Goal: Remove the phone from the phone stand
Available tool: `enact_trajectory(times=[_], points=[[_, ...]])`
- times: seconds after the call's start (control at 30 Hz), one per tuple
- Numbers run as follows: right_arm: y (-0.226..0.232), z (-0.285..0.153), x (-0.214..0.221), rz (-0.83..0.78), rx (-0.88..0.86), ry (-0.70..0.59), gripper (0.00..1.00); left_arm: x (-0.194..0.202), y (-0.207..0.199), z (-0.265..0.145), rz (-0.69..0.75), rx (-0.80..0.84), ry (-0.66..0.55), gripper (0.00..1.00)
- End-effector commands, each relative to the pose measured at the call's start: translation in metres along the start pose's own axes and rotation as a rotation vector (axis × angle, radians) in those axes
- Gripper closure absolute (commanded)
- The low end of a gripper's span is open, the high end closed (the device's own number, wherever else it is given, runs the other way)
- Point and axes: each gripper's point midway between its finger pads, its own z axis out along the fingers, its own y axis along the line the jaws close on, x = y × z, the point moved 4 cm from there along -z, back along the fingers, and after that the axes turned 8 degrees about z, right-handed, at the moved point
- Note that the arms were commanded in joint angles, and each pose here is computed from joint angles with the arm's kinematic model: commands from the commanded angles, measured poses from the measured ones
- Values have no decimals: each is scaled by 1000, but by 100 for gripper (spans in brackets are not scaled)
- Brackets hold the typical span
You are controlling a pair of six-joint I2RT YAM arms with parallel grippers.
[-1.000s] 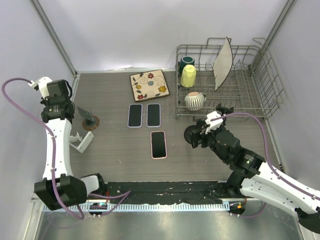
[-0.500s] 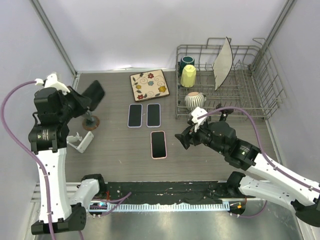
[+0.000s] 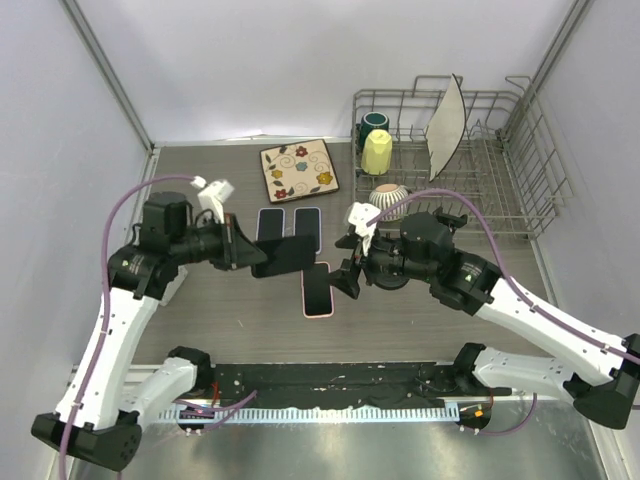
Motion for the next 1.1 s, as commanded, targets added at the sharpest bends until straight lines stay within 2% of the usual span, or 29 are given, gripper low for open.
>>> enact_trajectory(times=[0.0,0.2,0.33,0.7,0.8,0.9,0.93,0.97,1.0,1.03,1.07], points=[[15,1,-19,-46,-118,19,17,5,-37,6,220,193,7,100],[29,6,-11,-35,-245,114,17,28,-56,24,362,284,119,100],[36,7,3,-22,-323,193,17,32,-66,28,417,327,144,100],[43,19,32,20,-435,304,24,39,-89,18,558,487,119,100],[46,21,35,31,-468,323,33,40,-90,17,576,491,104,100],[49,21,36,41,-499,325,51,41,-86,19,586,474,102,100],[49,21,36,44,-501,326,66,40,-84,20,590,453,97,100],[48,21,36,46,-498,328,76,39,-82,21,594,442,93,99],[49,21,37,47,-500,329,84,40,-80,22,600,431,94,93],[49,22,37,51,-497,327,99,38,-74,24,608,382,84,89],[47,23,40,58,-485,330,99,36,-70,26,613,349,79,85]])
